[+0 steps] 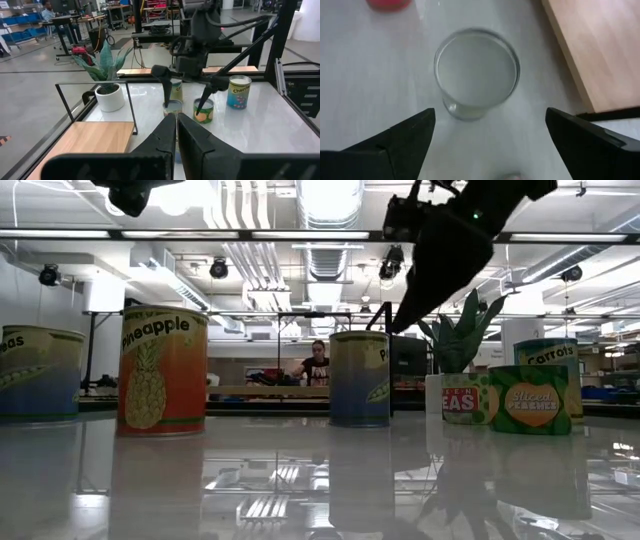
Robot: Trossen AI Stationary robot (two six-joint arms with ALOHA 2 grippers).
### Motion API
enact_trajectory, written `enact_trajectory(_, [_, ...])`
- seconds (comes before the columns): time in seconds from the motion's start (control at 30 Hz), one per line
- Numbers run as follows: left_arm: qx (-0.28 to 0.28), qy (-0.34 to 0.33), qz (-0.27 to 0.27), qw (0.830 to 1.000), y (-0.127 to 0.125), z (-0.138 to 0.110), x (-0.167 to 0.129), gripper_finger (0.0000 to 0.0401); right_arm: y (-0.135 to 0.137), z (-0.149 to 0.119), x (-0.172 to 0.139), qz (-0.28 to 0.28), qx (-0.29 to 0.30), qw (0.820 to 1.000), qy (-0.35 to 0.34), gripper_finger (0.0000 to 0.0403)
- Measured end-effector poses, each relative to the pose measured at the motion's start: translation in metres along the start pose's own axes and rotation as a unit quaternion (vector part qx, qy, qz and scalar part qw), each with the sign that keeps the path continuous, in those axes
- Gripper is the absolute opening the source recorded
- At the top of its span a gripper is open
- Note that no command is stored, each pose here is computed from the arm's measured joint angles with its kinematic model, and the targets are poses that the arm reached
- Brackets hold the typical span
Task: Pick and place cans onto a shelf
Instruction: Put the right canned peas on the shelf
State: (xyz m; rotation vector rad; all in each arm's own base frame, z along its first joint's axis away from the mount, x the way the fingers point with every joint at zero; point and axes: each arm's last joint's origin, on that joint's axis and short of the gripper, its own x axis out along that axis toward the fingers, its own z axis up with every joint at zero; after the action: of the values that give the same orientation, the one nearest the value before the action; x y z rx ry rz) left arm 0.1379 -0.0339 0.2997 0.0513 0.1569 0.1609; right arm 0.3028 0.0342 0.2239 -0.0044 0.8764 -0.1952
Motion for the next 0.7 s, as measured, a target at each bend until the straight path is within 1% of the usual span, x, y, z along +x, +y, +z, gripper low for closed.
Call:
enact_trajectory(0.1, [0.001,0.0,0.0,1.0,0.0,0.0,0.0,0.0,-0.002,0.001,0.003,0.006,0.008,1.0,-0.022,0.0368])
enact_trajectory(0.27, [0.001,0.0,0.0,1.0,0.0,0.0,0.0,0.0,-0.006,-0.003,0.01,0.026,0.019,0.999,-0.037,0.0368])
enact_trajectory(0.4, [0.001,0.0,0.0,1.0,0.0,0.0,0.0,0.0,-0.005,-0.007,0.019,0.023,0.017,0.999,-0.024,0.0368])
enact_trajectory(0.5, [0.001,0.0,0.0,1.0,0.0,0.0,0.0,0.0,-0.001,-0.009,0.034,0.042,0.01,0.999,-0.019,0.0368])
enact_trajectory(0.6, [0.001,-0.001,0.0,1.0,0.0,0.0,0.0,0.0,0.004,-0.011,0.052,0.043,0.001,0.999,-0.013,0.0368])
enact_trajectory(0.7, [0.002,0.0,0.0,1.0,0.0,0.0,0.001,0.0,0.005,-0.005,0.062,0.04,-0.008,0.999,-0.01,0.0368])
